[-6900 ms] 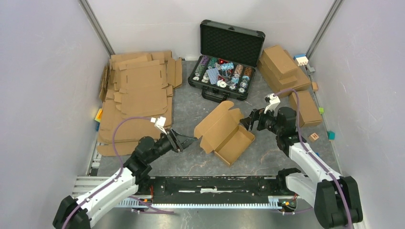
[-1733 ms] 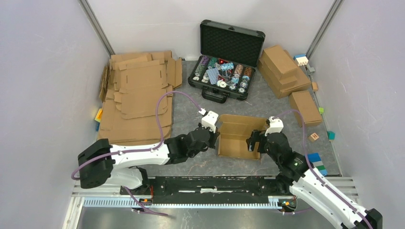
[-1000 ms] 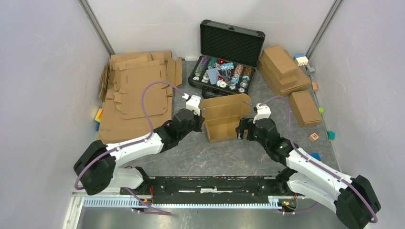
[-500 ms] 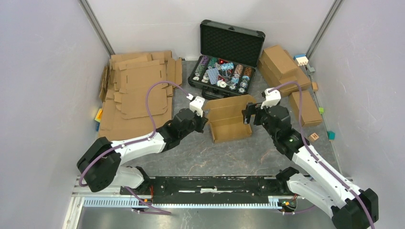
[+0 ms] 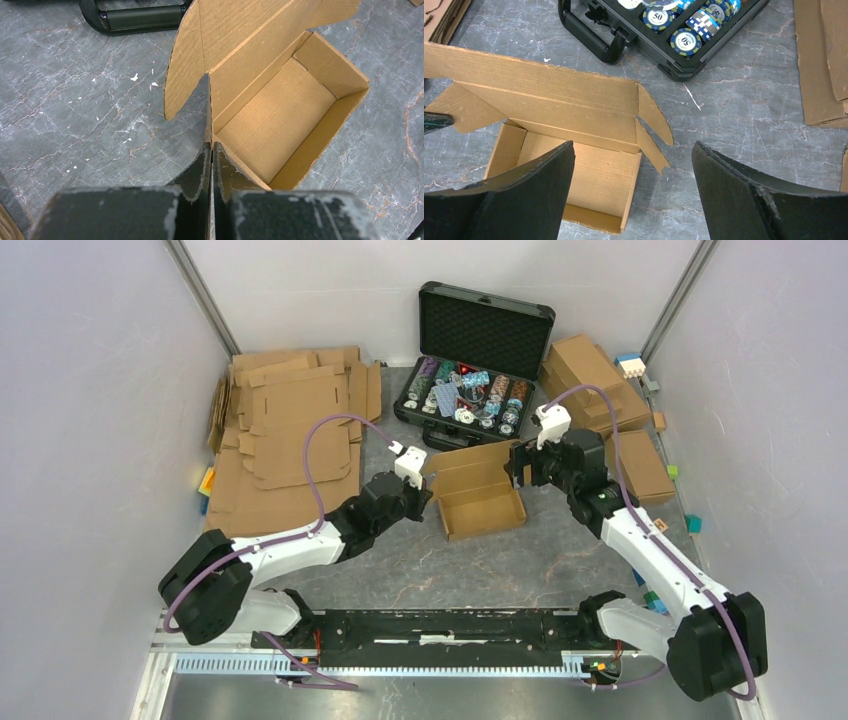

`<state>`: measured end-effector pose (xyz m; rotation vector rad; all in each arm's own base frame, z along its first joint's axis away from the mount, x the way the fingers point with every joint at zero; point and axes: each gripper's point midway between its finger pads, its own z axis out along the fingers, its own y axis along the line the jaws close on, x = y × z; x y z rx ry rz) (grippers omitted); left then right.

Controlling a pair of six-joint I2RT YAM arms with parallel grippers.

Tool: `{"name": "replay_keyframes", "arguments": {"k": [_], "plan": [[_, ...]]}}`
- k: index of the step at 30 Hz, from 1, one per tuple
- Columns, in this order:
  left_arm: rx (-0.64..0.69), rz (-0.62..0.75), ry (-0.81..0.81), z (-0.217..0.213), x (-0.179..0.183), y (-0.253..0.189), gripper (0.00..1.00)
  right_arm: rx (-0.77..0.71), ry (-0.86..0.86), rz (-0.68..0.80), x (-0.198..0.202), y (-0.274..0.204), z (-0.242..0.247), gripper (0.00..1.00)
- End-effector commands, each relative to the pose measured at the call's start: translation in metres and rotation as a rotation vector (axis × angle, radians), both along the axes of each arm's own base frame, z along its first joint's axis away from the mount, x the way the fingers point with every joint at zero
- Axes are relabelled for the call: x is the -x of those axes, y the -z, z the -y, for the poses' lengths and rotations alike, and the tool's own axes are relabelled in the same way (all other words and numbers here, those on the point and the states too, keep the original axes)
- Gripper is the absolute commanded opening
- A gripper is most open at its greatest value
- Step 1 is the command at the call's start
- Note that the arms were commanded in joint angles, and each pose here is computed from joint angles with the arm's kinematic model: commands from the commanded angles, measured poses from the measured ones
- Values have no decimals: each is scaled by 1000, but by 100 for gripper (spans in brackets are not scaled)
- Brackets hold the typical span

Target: Fold the paper box

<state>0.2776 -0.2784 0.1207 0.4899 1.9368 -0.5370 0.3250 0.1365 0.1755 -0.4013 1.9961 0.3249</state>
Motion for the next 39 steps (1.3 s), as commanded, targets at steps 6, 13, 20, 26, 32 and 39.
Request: {"name": "replay_keyframes", "arguments": {"k": [6,13,20,26,32,39], "plan": [[-3,67,12,2,-8,-14,5,13,-75,-37,-9,5,-11,83],[8,63,22,4,-6,-15,5,48,-33,-30,-13,9,-2,55],[19,59,32,6,-4,-18,5,47,-28,-43,-17,12,-3,31],[26,51,40,8,-3,-18,12,36,-17,-53,-20,13,-4,8],[45,17,63,18,-2,-20,17,-2,-59,-38,-11,12,-11,0],[48,-5,60,22,-5,-22,9,-70,-54,-51,7,19,-16,0]]}}
